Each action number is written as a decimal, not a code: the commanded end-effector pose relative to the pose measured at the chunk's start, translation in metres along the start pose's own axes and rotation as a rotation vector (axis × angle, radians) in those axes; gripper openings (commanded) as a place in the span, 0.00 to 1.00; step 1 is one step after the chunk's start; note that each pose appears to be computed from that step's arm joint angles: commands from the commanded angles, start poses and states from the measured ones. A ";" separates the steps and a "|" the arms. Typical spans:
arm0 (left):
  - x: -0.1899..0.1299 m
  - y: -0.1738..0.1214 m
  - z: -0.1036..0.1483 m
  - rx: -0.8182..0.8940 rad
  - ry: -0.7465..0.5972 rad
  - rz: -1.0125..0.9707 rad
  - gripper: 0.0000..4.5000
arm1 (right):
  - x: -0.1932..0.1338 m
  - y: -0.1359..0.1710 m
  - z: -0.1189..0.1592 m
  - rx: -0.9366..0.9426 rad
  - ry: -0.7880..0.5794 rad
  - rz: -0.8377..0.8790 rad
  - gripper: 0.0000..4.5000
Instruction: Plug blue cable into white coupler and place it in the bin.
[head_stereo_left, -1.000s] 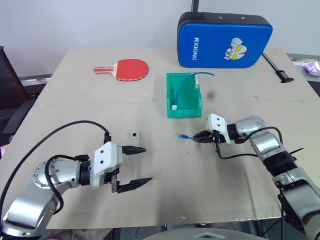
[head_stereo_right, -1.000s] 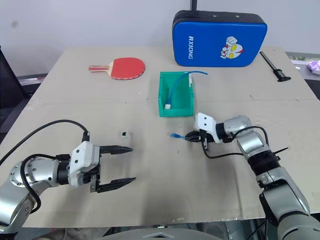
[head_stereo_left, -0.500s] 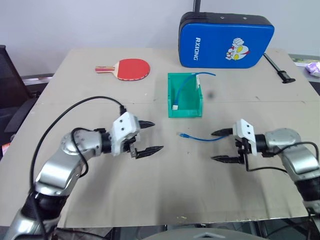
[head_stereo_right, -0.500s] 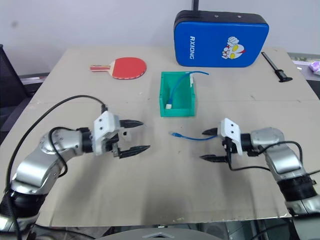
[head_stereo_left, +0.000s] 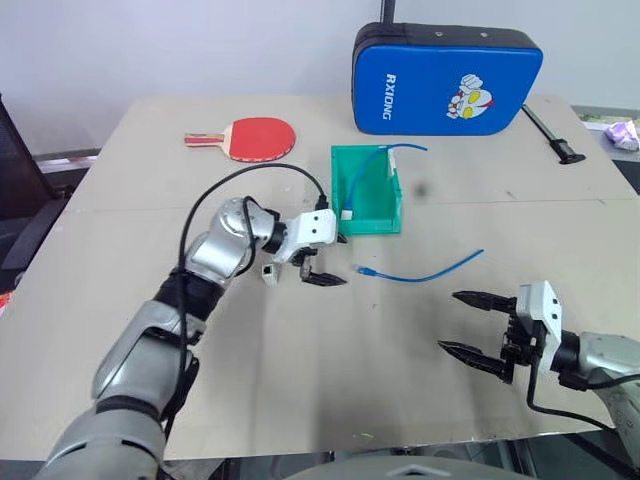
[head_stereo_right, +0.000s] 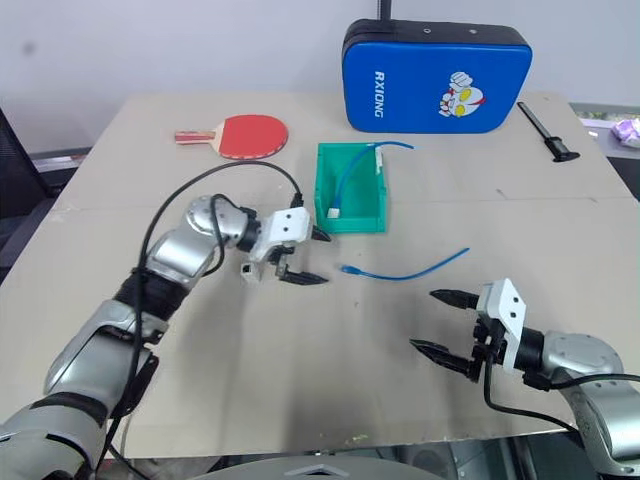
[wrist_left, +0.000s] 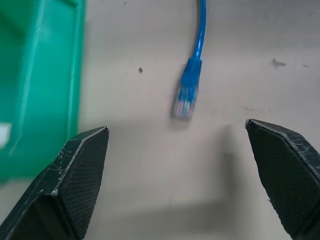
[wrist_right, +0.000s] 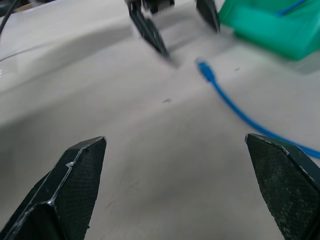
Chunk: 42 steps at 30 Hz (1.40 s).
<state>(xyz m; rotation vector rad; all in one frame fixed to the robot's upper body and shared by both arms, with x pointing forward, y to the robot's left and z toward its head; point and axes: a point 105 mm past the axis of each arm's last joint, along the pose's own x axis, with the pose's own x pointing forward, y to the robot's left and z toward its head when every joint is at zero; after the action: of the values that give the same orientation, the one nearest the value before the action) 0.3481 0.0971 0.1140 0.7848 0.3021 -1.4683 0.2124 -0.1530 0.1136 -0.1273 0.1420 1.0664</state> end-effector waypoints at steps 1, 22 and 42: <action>0.005 0.006 0.007 0.056 -0.009 -0.019 1.00 | -0.002 0.000 0.014 -0.045 -0.045 -0.035 0.98; 0.016 0.005 0.015 0.099 -0.026 -0.160 0.01 | -0.002 -0.002 0.008 -0.037 -0.028 -0.080 1.00; -0.009 -0.008 0.132 -0.450 -0.699 -0.239 0.01 | 0.053 -0.006 0.084 0.550 -0.546 0.007 1.00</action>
<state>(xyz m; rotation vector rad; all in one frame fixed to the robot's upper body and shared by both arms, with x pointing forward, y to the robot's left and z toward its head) 0.3092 0.0221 0.1985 -0.1152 0.2171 -1.6957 0.2466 -0.0905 0.1779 0.6209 -0.0305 1.0130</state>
